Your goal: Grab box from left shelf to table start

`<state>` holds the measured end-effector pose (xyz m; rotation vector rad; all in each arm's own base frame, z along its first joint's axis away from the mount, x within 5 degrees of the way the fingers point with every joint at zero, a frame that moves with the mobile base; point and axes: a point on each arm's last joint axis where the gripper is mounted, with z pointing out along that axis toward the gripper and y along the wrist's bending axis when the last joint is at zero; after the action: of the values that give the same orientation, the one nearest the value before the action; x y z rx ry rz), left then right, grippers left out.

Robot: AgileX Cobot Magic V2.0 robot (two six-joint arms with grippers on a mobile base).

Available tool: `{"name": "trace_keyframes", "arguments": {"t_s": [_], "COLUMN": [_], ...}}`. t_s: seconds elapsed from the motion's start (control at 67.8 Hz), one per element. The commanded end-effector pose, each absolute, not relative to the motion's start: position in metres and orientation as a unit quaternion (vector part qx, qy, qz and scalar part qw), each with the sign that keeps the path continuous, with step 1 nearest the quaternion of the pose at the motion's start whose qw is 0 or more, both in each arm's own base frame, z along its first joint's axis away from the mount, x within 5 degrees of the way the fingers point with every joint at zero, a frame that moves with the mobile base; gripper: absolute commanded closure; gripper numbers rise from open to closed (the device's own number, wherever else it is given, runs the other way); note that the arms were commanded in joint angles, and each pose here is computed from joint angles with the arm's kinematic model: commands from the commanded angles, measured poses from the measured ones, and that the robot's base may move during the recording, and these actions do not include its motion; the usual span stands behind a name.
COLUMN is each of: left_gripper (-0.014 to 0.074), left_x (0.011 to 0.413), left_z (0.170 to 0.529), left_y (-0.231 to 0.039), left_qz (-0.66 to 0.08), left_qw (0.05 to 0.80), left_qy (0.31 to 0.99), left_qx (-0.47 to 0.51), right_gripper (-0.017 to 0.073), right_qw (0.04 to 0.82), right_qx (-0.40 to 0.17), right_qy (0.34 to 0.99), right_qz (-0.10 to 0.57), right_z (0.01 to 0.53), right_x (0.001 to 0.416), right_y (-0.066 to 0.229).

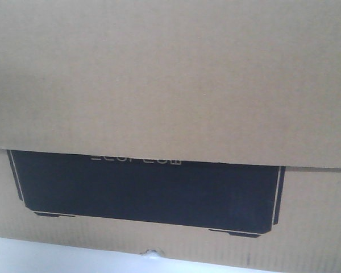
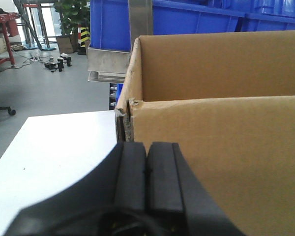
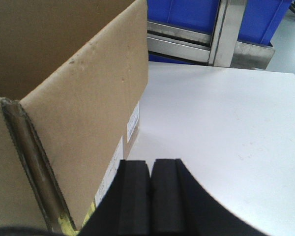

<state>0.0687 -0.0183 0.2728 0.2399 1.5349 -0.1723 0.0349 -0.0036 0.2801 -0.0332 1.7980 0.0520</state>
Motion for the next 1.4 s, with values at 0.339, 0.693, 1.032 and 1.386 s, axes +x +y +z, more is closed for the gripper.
{"name": "trace_keyframes", "arguments": {"t_s": [0.339, 0.693, 1.032, 1.386], "left_gripper": [0.0693, 0.0693, 0.0693, 0.0693], "left_x": [0.067, 0.067, 0.061, 0.055], "left_z": [0.292, 0.288, 0.235, 0.203], "left_y": [-0.020, -0.019, -0.011, -0.006], "left_qz": [-0.091, -0.102, -0.089, -0.060], "left_qw": [0.753, 0.741, 0.713, 0.725], "left_qy": [0.643, 0.657, 0.695, 0.686], "left_qx": [0.107, 0.095, 0.037, 0.013], "right_gripper": [0.0506, 0.0506, 0.0506, 0.0506], "right_qw": [0.669, 0.669, 0.669, 0.669], "right_qx": [-0.025, -0.025, -0.024, -0.024], "right_qy": [0.743, 0.743, 0.743, 0.743], "right_qz": [0.019, 0.019, 0.019, 0.019], "right_z": [0.298, 0.298, 0.298, 0.298], "right_x": [0.036, 0.036, 0.036, 0.036], "right_y": [-0.003, -0.003, -0.003, -0.003]}}
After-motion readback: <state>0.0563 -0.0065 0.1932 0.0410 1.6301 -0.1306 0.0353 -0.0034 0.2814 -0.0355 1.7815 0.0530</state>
